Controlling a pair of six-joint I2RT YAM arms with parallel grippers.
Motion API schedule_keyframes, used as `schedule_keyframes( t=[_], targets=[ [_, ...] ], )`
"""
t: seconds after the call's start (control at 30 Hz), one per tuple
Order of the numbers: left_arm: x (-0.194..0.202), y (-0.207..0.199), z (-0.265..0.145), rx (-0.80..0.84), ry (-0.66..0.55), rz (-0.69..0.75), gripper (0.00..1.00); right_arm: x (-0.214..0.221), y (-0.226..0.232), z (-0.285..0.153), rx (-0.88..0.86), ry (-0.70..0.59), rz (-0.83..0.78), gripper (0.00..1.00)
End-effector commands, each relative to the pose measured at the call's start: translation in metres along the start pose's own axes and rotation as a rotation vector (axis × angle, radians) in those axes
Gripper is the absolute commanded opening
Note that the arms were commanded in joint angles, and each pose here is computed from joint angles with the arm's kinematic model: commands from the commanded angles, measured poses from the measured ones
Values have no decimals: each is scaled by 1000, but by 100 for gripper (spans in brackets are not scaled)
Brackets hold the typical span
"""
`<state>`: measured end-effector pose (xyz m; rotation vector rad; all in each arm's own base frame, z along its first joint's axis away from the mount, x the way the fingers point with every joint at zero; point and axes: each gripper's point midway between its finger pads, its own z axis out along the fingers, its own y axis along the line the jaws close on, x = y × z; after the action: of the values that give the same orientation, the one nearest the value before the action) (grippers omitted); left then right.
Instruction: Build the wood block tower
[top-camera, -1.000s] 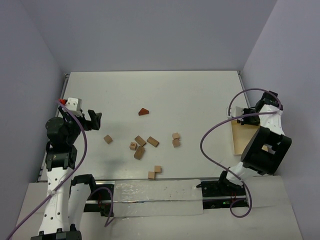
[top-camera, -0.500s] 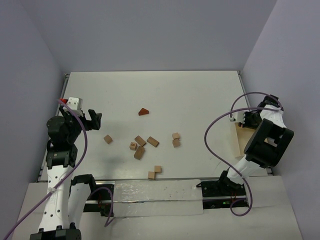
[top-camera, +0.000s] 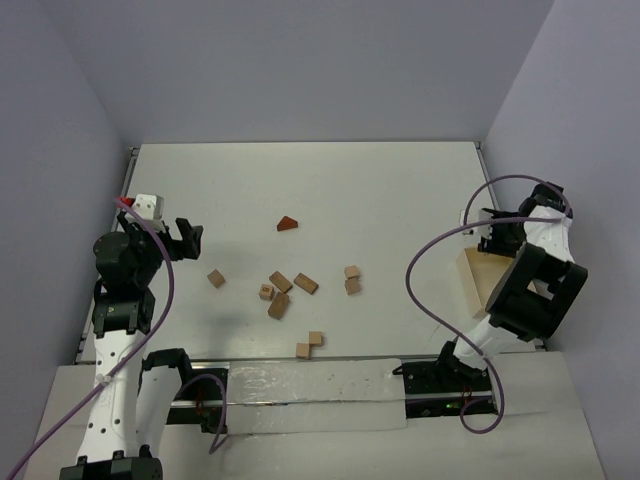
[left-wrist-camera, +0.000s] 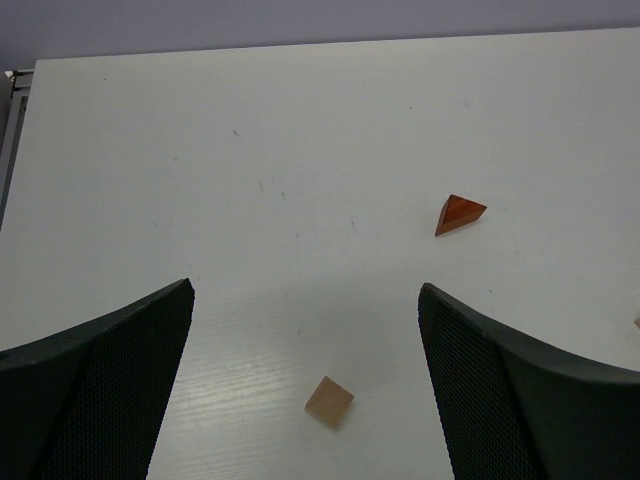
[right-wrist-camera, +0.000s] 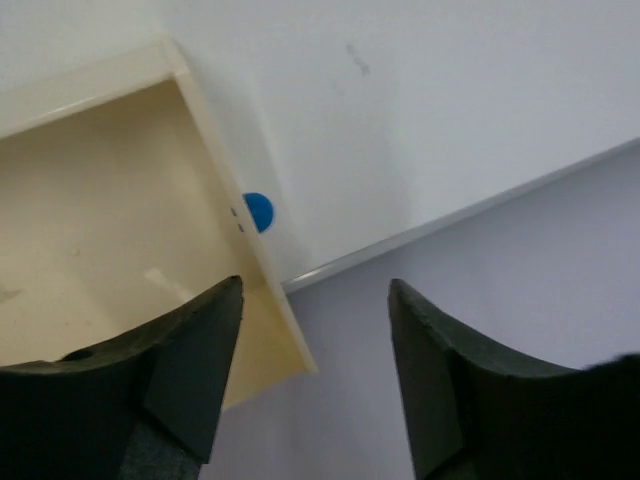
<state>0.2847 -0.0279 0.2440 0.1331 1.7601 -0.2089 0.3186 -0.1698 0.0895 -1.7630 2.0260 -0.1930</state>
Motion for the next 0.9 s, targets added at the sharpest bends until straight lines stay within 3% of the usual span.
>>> schedule_keyframes(
  t=[0.0, 0.07, 0.17, 0.4, 0.53, 0.63, 0.7, 0.87],
  targets=[
    [-21, -3, -2, 13, -52, 9, 99, -69, -57, -83, 204, -85, -425, 71],
    [-20, -5, -4, 31, -39, 22, 99, -102, -61, -114, 276, -142, -440, 77],
    [-22, -11, -5, 78, -17, 78, 99, -139, -64, -143, 365, -208, -446, 100],
    [-2, -47, -9, 372, 113, 247, 99, -252, -66, -180, 497, -500, -122, 100],
    [15, -54, -10, 479, 167, 335, 99, -304, -41, -170, 382, -672, 114, 100],
    [26, -53, -7, 519, 213, 368, 98, -327, -14, -147, 210, -723, 238, 100],
    [36, -56, -5, 569, 249, 366, 98, -339, 17, -122, 46, -742, 266, 100],
    [46, -60, 2, 617, 277, 344, 98, -343, 78, -60, -215, -639, 272, 100]
  ],
)
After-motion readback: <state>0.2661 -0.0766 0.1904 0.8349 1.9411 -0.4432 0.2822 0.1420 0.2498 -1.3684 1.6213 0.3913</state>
